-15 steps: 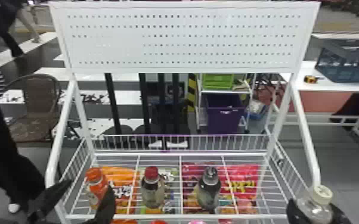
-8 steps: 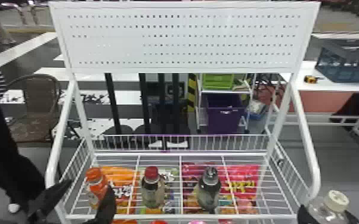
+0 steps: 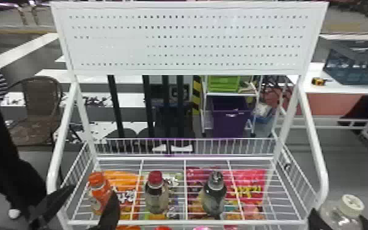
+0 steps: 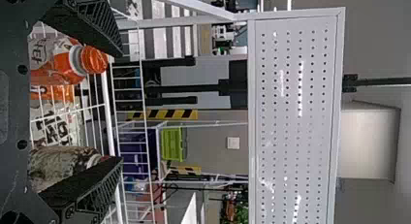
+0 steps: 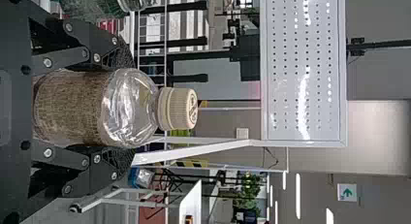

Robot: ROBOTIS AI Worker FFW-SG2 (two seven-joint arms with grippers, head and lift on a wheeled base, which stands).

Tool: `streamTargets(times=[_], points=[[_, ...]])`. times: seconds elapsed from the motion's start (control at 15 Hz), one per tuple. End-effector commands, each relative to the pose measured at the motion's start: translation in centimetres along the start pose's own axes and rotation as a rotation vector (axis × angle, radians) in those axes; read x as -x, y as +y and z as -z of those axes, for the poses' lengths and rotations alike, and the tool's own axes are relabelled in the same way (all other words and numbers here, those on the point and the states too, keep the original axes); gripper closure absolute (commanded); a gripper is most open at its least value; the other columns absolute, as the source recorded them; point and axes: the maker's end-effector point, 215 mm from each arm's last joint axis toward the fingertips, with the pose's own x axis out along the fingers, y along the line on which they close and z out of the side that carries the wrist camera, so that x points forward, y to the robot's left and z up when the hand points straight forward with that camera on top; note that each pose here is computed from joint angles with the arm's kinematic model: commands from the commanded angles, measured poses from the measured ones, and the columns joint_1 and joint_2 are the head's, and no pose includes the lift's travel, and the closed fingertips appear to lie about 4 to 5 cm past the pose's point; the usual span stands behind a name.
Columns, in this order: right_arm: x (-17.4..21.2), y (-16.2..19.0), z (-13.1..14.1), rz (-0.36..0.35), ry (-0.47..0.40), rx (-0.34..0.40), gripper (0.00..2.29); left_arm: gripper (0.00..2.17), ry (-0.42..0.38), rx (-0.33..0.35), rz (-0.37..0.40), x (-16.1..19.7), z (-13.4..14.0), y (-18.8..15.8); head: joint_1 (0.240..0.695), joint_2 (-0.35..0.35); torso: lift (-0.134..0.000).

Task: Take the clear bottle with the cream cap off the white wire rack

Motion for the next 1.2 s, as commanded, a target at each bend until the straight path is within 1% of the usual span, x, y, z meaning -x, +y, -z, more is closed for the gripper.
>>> streamTargets(times=[0.0, 0.4, 1.13], points=[[0.2, 0.1, -0.2, -0.002, 0.000, 0.000, 1.01, 0.13, -0.004, 0.001, 0.001, 0.1, -0.2, -0.1, 0.499, 0.000, 0.000], [0.6, 0.0, -1.1, 0.000, -0.033, 0.000, 1.01, 0.13, -0.008, 0.000, 0.003, 0.3, -0.6, -0.2, 0.499, 0.000, 0.000], [1.0, -0.3, -1.7, 0.005, -0.040, 0.004, 1.01, 0.13, -0.013, -0.003, -0.001, 0.5, -1.1, 0.0, 0.499, 0.000, 0.000]])
